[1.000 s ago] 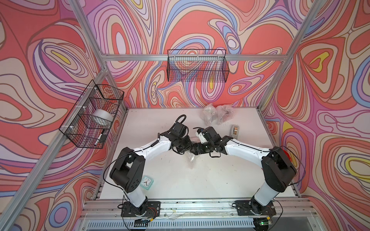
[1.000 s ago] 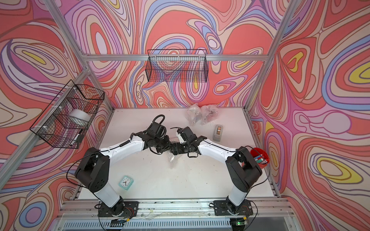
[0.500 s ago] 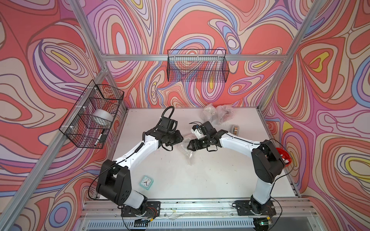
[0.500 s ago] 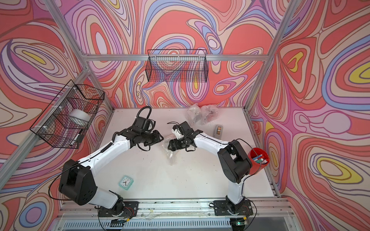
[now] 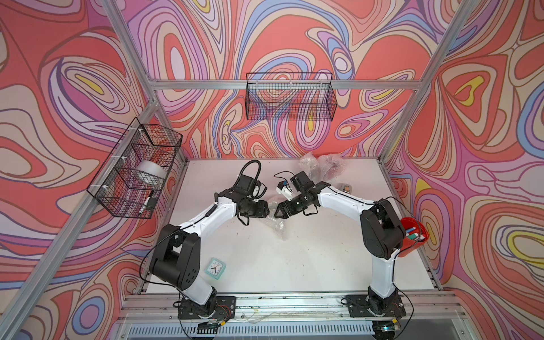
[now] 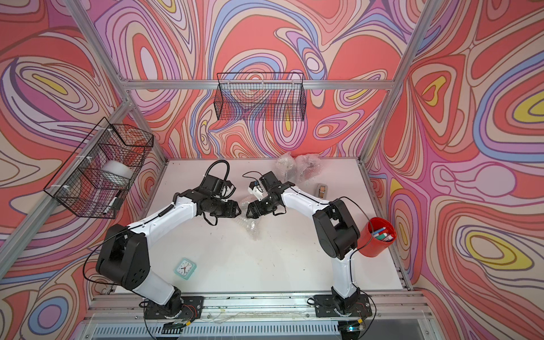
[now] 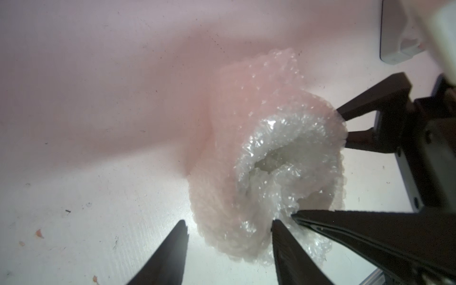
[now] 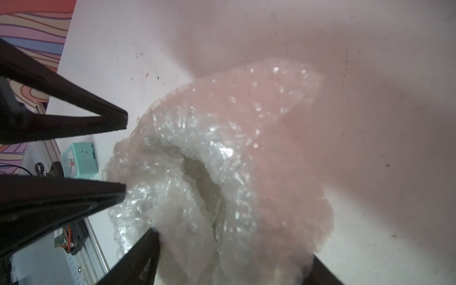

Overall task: Wrap mugs in bubble wrap
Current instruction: Wrap the mug in bubble wrap.

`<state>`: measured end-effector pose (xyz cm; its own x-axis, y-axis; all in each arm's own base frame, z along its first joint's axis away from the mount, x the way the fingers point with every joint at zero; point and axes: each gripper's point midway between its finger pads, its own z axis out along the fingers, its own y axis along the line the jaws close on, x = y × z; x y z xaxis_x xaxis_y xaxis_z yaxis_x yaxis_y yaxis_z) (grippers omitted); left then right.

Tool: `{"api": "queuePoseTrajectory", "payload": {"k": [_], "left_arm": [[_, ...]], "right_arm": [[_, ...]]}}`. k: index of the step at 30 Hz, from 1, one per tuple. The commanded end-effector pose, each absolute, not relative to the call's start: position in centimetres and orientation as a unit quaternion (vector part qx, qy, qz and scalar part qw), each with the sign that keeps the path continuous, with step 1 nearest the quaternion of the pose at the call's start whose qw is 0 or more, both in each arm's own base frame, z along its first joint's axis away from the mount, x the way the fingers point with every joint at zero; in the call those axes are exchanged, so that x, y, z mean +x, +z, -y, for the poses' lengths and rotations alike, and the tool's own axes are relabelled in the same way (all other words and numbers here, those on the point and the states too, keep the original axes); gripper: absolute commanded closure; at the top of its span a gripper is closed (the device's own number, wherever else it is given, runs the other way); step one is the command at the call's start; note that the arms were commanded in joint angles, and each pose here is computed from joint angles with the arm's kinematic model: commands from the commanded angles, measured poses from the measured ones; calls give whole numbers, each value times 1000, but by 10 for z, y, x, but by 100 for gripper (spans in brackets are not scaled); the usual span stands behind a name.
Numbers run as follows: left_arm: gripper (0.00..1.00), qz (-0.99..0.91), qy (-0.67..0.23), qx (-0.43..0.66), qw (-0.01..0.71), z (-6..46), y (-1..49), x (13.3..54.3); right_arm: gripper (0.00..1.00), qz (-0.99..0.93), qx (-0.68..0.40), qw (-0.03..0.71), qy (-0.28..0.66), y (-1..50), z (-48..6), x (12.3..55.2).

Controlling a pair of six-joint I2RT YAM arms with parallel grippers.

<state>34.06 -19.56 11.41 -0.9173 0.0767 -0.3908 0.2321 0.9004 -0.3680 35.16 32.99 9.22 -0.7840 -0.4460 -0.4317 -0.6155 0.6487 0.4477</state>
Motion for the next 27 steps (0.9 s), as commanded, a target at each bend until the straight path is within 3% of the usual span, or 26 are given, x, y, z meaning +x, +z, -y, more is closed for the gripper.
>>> {"api": "queuePoseTrajectory", "payload": {"k": [1, 15, 21, 24, 27], "left_arm": [[42, -953, -209, 110, 187, 201, 114, 349], [42, -978, -140, 94, 121, 188, 49, 359], [43, -984, -136, 66, 89, 185, 27, 351], [43, -984, -154, 37, 84, 189, 29, 348], [44, -981, -179, 1, 76, 196, 33, 344]], "right_arm": [[26, -911, -302, 98, 262, 56, -317, 342], [24, -911, -299, 111, 262, 66, -316, 348], [19, -906, -246, 183, 292, 113, -307, 363], [17, -902, -184, 258, 292, 146, -283, 376], [9, -900, -92, 329, 269, 164, -240, 393]]}}
